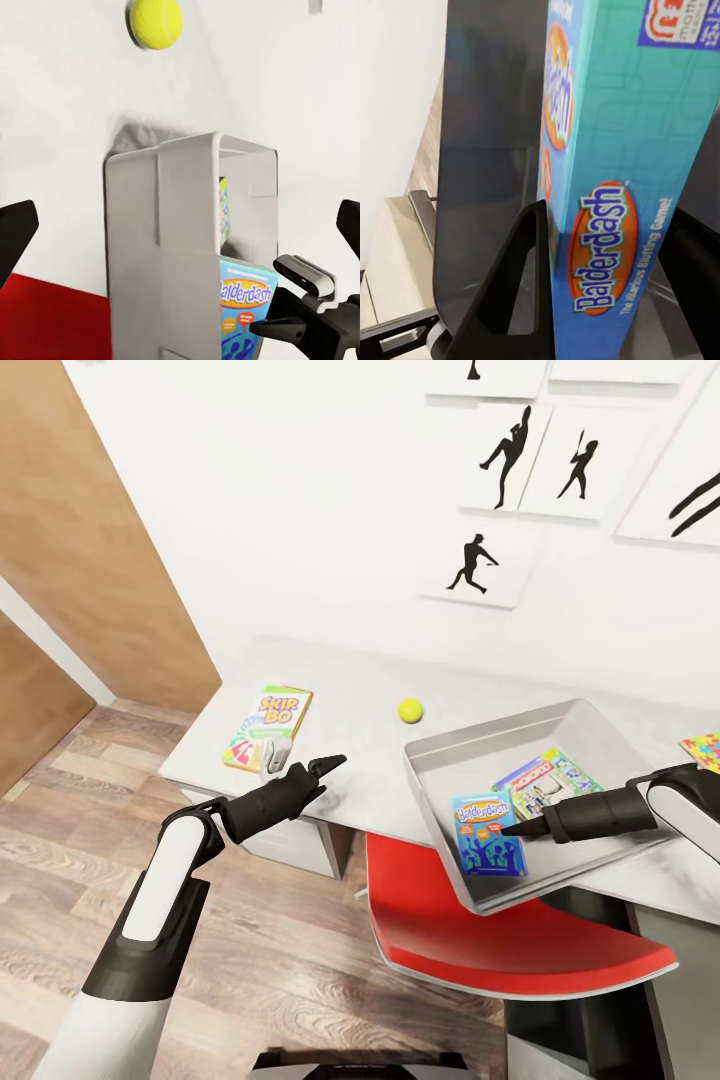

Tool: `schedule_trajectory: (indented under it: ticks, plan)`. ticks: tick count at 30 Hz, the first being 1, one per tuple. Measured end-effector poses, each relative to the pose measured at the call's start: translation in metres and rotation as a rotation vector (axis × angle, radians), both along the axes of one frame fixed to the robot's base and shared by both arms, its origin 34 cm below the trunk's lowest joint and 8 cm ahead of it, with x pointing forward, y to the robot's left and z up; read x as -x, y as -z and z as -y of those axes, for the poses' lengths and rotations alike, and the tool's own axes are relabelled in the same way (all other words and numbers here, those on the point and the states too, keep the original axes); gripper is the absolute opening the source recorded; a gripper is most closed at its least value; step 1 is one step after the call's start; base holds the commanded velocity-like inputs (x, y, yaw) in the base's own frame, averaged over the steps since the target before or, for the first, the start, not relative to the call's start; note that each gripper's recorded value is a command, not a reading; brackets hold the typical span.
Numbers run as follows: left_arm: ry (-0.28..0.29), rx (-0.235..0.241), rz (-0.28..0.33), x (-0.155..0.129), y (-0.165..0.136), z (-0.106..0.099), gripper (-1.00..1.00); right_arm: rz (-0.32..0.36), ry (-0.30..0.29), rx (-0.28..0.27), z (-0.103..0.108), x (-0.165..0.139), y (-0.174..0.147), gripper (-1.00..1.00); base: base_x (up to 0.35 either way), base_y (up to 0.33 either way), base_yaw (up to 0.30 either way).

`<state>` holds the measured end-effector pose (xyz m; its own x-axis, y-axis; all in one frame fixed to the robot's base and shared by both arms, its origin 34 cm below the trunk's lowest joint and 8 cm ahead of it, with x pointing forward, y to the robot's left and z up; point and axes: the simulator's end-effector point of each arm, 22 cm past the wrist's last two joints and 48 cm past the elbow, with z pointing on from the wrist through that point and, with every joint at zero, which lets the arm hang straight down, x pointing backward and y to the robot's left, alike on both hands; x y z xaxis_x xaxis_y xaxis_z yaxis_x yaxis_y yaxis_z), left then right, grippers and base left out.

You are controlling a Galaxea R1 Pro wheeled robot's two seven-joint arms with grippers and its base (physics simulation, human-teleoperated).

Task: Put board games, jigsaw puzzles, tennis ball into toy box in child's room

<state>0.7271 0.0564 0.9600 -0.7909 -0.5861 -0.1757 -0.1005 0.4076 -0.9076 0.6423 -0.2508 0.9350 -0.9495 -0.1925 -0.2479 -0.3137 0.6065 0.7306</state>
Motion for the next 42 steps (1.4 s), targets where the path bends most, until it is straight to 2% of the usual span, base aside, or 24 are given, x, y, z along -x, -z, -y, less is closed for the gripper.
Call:
schedule_trajectory:
  ticks: [20,42]
  plan:
    - [0.0,0.0,-0.001,0.0,0.001,0.0,1.0,-0.004,0.014,0.026,0.011,-0.001,0.005,-1.0,0.0,0.0,0.0]
    - [0.0,0.0,-0.004,0.0,0.003,0.0,1.0,-0.006,0.015,0.031,0.013,-0.002,0.007,-1.0,0.0,0.0,0.0]
